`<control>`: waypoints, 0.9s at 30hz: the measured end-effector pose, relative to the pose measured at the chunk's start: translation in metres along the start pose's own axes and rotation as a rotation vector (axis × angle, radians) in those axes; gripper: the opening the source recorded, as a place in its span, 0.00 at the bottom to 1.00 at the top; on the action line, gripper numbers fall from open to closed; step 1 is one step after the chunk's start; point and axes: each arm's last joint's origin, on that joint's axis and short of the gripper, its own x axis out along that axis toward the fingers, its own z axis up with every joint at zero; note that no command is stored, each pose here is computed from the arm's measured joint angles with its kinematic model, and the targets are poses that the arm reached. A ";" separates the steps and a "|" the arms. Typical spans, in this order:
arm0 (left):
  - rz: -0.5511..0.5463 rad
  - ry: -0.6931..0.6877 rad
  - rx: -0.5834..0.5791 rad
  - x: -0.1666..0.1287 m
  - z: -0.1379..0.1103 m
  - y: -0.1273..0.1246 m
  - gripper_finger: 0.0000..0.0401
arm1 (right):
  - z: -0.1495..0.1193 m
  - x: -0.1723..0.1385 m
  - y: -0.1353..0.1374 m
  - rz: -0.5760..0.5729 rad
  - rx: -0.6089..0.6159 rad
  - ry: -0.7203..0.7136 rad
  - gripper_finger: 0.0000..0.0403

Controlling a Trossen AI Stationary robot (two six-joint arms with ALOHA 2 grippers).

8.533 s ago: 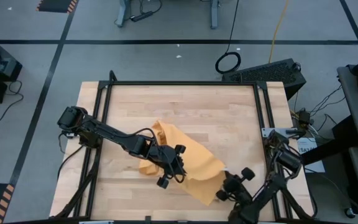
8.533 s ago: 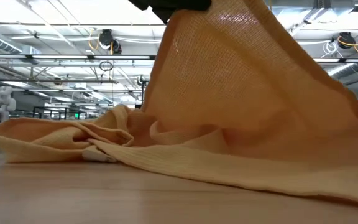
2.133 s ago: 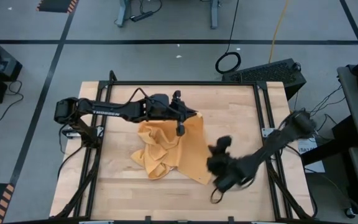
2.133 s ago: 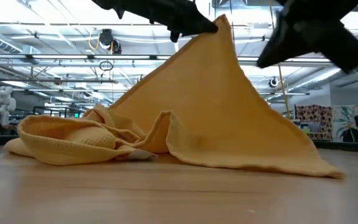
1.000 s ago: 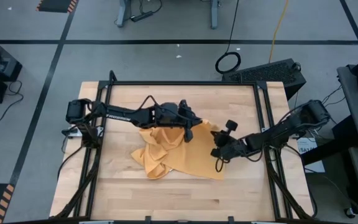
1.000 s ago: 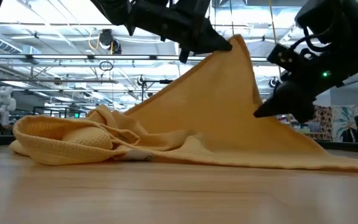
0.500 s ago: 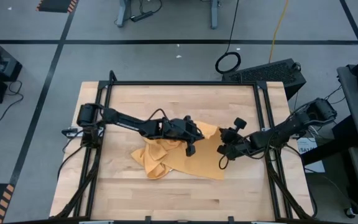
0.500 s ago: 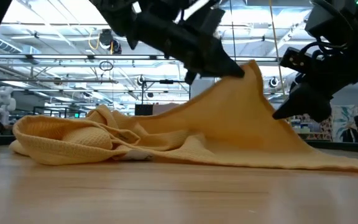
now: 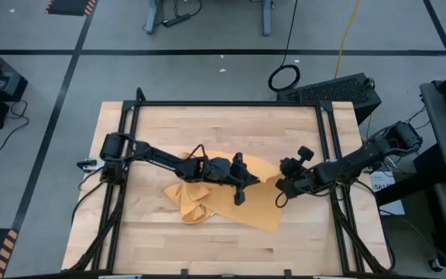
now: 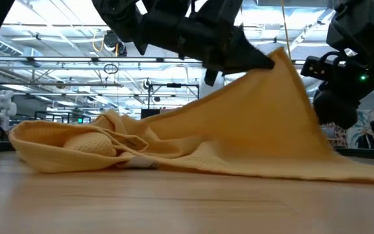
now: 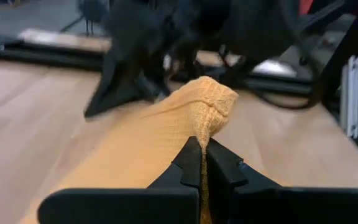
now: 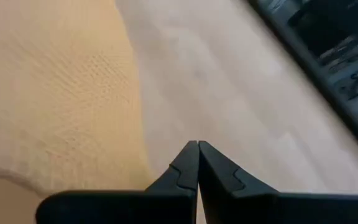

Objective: Roll towel
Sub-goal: Roll the yellow towel

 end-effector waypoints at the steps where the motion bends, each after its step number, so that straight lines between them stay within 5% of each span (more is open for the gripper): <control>1: -0.006 -0.013 0.001 0.001 0.000 -0.002 0.02 | 0.000 -0.001 0.000 0.031 -0.006 0.020 0.00; 12: -0.027 0.025 0.011 0.007 -0.015 -0.011 0.02 | -0.005 -0.042 -0.008 0.276 0.055 0.014 0.02; 20: -0.040 0.041 0.015 0.006 -0.017 -0.015 0.02 | 0.000 -0.076 0.022 0.559 -0.005 -0.209 0.20; 23: -0.053 0.039 0.017 0.006 -0.017 -0.018 0.02 | 0.001 -0.081 0.038 0.567 -0.091 -0.326 0.30; 27: -0.073 0.043 0.019 0.006 -0.018 -0.023 0.02 | 0.005 -0.083 0.051 0.433 -0.153 -0.444 0.44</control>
